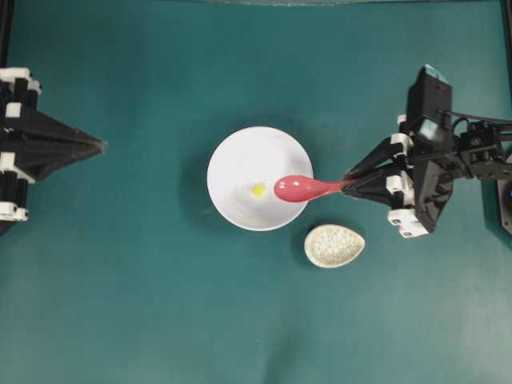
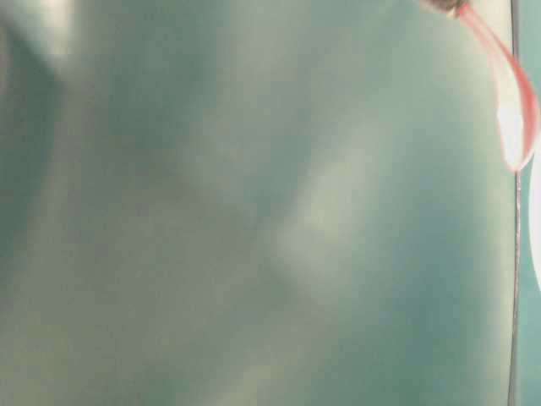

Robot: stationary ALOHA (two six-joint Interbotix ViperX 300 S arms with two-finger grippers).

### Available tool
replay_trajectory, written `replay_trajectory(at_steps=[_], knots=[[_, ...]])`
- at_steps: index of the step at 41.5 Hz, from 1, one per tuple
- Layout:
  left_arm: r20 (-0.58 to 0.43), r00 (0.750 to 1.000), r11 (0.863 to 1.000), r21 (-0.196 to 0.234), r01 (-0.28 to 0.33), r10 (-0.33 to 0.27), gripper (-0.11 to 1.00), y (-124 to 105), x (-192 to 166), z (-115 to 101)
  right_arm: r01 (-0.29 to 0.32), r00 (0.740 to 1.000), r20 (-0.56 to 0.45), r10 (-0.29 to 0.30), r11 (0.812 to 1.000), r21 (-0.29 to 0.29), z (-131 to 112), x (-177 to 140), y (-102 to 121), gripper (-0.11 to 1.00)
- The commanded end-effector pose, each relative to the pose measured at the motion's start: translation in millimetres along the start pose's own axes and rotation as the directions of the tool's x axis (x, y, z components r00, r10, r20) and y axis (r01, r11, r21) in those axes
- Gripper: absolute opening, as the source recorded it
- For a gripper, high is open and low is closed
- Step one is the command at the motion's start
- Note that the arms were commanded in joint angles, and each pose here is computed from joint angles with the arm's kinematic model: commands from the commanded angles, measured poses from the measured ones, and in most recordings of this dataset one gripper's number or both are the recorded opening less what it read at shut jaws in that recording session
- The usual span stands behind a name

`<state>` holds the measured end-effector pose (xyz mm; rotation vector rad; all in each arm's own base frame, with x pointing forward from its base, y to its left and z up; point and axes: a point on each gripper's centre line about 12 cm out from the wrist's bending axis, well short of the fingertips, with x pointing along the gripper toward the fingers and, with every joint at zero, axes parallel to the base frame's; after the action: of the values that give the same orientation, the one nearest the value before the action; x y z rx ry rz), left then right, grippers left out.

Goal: Scoop the yellow hexagonal prism block from the bowl with a spoon using the right arm.
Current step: 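Lift the spoon and carry it over the white bowl, then lower the spoon into the bowl and push it under the yellow block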

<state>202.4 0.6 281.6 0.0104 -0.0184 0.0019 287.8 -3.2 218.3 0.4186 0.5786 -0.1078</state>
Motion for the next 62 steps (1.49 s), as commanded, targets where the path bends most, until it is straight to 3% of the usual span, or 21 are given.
replay_trajectory(at_steps=[1, 10, 32, 62], knots=[[0.009, 1.0, 1.0, 0.005, -0.001, 0.001, 0.0, 0.2, 1.9, 3.1, 0.01, 1.0, 0.002, -0.01, 1.0, 0.003, 17.4, -0.5, -1.0, 0.22], [0.009, 1.0, 1.0, 0.009, -0.001, 0.001, 0.0, 0.2, 2.1, 2.9, 0.053, 0.997, -0.066, -0.051, 0.998, 0.03, 33.1, 10.6, -11.4, 0.21], [0.012, 1.0, 1.0, 0.008, -0.001, 0.001, 0.0, 0.2, 1.9, 3.4, 0.07, 0.966, -0.25, -0.068, 0.998, 0.0, 50.0, 51.4, -7.0, 0.21], [0.009, 1.0, 1.0, 0.009, -0.001, 0.001, 0.0, 0.2, 2.0, 2.5, 0.084, 0.948, -0.307, -0.08, 0.996, 0.002, 43.7, 64.6, -10.8, 0.21]])
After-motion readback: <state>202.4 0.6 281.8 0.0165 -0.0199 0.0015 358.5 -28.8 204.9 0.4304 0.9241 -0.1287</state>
